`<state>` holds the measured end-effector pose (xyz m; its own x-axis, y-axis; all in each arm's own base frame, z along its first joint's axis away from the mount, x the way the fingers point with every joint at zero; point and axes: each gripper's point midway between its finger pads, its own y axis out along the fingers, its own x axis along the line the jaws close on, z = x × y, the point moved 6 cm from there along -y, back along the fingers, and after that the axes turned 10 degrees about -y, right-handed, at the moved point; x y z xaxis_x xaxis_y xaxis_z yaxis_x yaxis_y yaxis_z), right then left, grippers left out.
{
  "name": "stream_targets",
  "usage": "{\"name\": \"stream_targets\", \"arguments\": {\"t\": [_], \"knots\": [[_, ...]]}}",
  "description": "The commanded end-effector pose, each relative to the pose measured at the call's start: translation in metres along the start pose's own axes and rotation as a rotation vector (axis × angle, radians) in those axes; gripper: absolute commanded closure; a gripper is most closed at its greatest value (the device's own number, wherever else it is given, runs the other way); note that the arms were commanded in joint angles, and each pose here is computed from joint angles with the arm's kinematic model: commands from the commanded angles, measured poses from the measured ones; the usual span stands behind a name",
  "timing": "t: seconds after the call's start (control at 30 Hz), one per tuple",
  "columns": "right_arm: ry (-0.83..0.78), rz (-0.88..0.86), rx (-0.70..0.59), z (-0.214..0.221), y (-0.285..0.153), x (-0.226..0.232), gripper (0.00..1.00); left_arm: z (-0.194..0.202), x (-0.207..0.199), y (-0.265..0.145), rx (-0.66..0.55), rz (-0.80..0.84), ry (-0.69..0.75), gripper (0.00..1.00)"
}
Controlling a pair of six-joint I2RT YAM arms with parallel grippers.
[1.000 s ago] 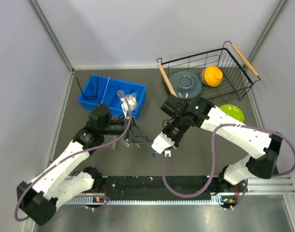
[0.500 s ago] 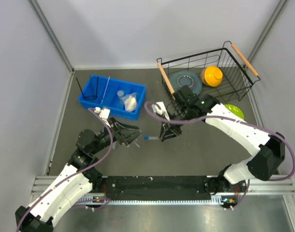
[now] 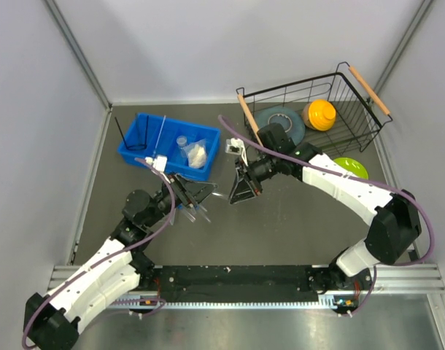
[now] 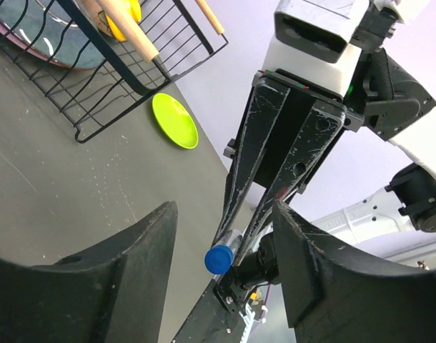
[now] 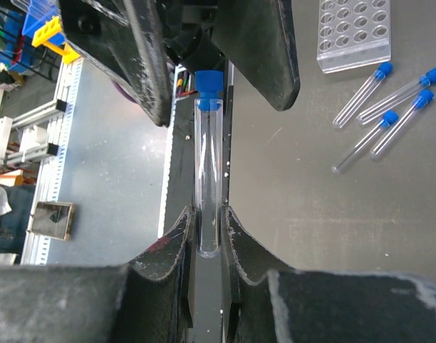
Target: Organize the chemistry lab equipment
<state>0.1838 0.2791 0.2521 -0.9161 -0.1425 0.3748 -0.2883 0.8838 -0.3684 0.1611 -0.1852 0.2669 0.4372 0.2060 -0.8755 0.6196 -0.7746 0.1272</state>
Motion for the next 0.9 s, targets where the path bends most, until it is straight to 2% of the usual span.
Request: {"name": "stream_targets", "arguments": {"t": [0.0, 0.2, 0.47, 0.53, 0.87], "knots": [[-0.006, -0.021, -0.049, -0.011, 0.000, -0.001, 0.95, -0.009, -0.013, 0.004, -0.050, 0.049, -0.026, 0.41], [0.014, -0.016, -0.049, -0.007, 0.003, -0.006, 0.95, -0.004, -0.013, 0.007, -0.006, 0.046, -0.048, 0.53], [0.043, 0.007, -0.056, -0.002, -0.001, -0.015, 0.95, -0.001, -0.012, 0.008, 0.022, 0.036, -0.060, 0.59], [0.045, 0.008, -0.055, -0.002, -0.001, -0.015, 0.95, -0.001, -0.011, 0.008, 0.025, 0.033, -0.062, 0.62], [0.045, 0.023, -0.058, -0.002, -0.003, -0.018, 0.95, 0.002, -0.009, 0.011, 0.052, 0.020, -0.082, 0.64]]}}
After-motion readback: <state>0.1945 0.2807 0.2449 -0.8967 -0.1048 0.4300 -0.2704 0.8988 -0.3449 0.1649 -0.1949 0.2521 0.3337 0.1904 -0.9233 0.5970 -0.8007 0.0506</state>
